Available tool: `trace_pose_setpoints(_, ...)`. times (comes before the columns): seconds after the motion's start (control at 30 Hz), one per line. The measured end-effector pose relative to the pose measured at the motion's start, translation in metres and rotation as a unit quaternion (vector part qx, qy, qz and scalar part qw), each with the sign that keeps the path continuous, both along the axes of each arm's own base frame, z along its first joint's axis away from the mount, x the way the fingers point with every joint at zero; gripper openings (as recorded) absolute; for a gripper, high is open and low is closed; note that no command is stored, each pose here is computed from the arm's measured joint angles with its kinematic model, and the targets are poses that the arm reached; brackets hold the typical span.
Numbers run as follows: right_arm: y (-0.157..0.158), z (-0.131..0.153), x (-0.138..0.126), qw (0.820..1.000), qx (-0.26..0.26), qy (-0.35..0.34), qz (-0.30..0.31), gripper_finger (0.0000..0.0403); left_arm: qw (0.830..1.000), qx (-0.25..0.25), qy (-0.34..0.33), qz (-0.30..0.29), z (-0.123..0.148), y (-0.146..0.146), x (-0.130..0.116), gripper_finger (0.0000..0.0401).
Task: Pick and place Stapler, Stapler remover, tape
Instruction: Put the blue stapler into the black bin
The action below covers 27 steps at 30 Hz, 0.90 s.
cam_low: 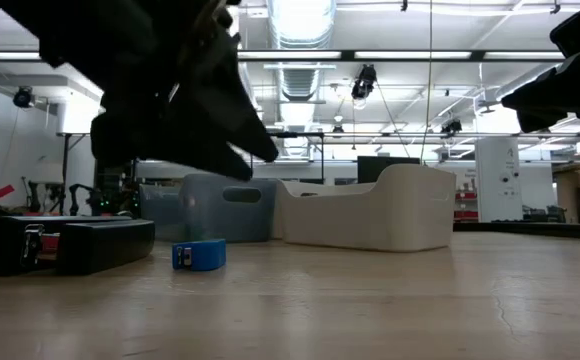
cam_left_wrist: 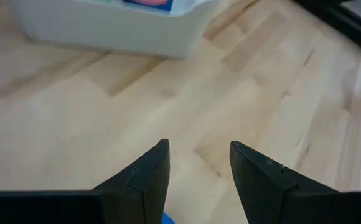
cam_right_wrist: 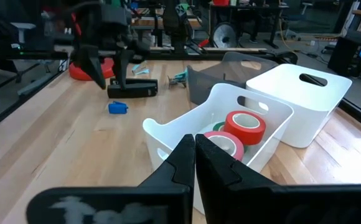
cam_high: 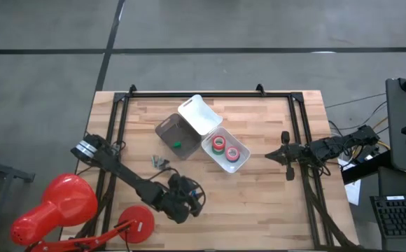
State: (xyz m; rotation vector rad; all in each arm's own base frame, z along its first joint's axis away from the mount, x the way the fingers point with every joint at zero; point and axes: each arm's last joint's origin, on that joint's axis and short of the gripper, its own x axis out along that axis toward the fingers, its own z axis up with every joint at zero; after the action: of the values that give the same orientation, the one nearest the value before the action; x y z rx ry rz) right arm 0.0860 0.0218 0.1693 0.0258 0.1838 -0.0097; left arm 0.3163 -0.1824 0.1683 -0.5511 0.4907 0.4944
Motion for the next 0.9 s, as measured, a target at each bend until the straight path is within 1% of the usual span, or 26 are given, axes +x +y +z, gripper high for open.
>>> trace_pose_setpoints(0.13,0.0,0.0,0.0,1.0,0.0,0.0,0.0,0.0008,1.0,-0.007,0.023,0.004,-0.01,0.0,-0.001,0.017)
trace_pose_setpoints(0.27,0.0,0.0,0.0,1.0,0.0,0.0,0.0,0.0008,0.999,0.002,0.052,0.011,-0.015,0.003,-0.005,0.017)
trace_pose_setpoints(0.33,0.0,0.0,0.0,1.0,0.0,0.0,0.0,0.0008,0.998,-0.009,0.059,0.024,-0.016,0.004,-0.007,0.017)
trace_pose_setpoints(0.4,0.0,0.0,0.0,1.0,0.0,0.0,0.0,0.0008,0.997,-0.024,0.07,0.023,-0.018,0.004,-0.008,0.017)
trace_pose_setpoints(0.5,0.0,0.0,0.0,1.0,0.0,0.0,0.0,0.0008,0.996,-0.031,0.085,0.021,-0.022,0.003,-0.009,0.017)
trace_pose_setpoints(0.9,0.0,0.0,0.0,1.0,0.0,0.0,0.0,0.0008,0.995,-0.039,0.089,0.02,-0.027,0.002,-0.008,0.017)
